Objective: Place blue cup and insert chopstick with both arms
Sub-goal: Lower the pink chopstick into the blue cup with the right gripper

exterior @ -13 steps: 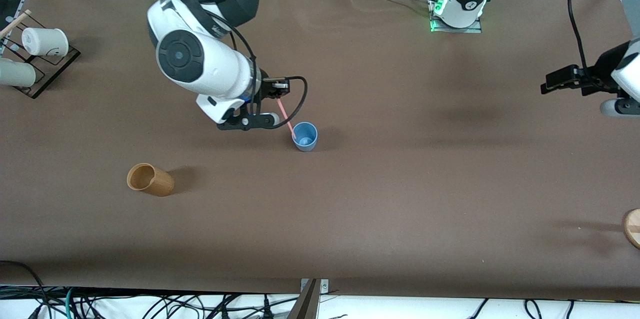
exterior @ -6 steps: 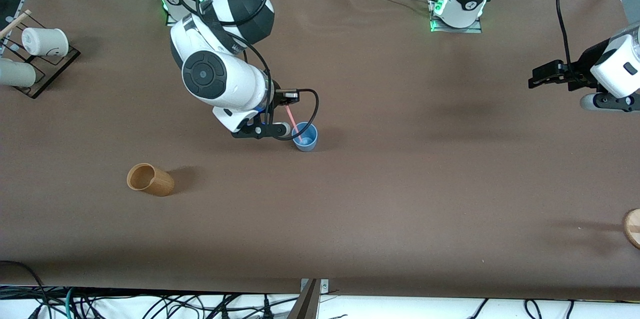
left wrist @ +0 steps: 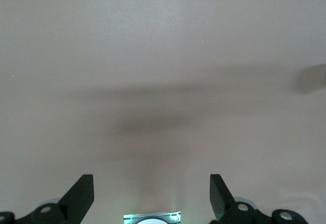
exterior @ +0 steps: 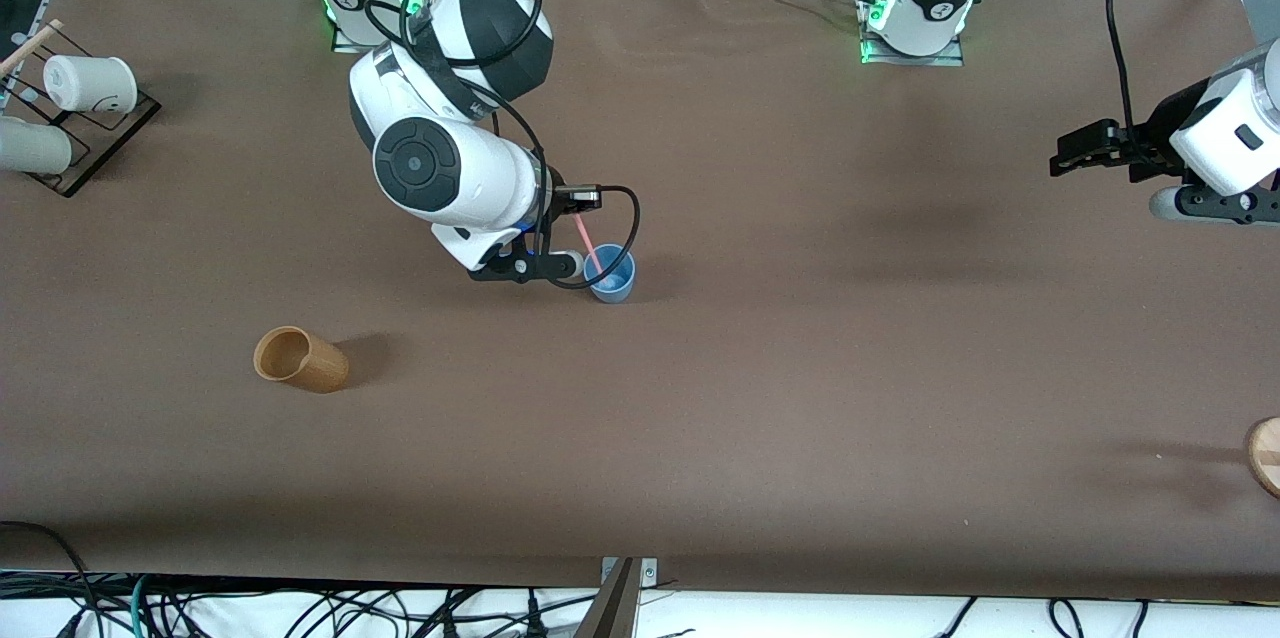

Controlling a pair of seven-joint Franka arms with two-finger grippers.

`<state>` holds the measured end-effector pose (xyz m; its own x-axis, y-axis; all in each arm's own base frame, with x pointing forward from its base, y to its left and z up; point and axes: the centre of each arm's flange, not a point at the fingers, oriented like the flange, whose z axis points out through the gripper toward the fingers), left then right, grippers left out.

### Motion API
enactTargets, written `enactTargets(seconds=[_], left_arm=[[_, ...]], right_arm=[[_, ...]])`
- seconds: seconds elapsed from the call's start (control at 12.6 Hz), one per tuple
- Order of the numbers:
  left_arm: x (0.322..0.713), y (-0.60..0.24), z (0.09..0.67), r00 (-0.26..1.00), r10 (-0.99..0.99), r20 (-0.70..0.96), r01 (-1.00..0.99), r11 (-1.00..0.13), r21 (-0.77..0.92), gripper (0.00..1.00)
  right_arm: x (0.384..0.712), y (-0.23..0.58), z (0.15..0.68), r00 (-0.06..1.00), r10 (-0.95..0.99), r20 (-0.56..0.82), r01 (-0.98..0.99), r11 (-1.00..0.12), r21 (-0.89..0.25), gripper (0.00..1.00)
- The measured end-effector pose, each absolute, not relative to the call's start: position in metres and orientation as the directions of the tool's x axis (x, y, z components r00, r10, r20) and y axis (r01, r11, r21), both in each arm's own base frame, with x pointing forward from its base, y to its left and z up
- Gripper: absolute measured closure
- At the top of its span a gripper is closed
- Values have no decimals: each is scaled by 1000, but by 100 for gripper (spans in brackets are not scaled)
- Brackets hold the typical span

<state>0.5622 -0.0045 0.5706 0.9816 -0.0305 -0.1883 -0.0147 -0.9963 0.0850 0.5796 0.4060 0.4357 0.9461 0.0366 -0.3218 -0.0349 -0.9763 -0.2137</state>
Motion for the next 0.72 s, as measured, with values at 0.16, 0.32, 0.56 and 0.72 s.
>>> enactTargets(seconds=[0.16,0.32,0.56,0.72], left_arm=[[562,-5,571,982,-31,-188,-15,-996,85,0],[562,-5,571,982,-31,-188,-15,-996,85,0],[563,-4,571,983,-30,-182,-15,-996,85,0],[564,-2,572,984,-25,-177,-10,-996,84,0]], right_arm=[[579,407,435,944,28,-329,-46,-975,-216,91],[580,407,434,943,25,-331,-49,-976,-214,91],[580,407,430,941,22,-337,-52,-976,-210,91],[581,408,422,938,20,-347,-54,-978,-204,91]])
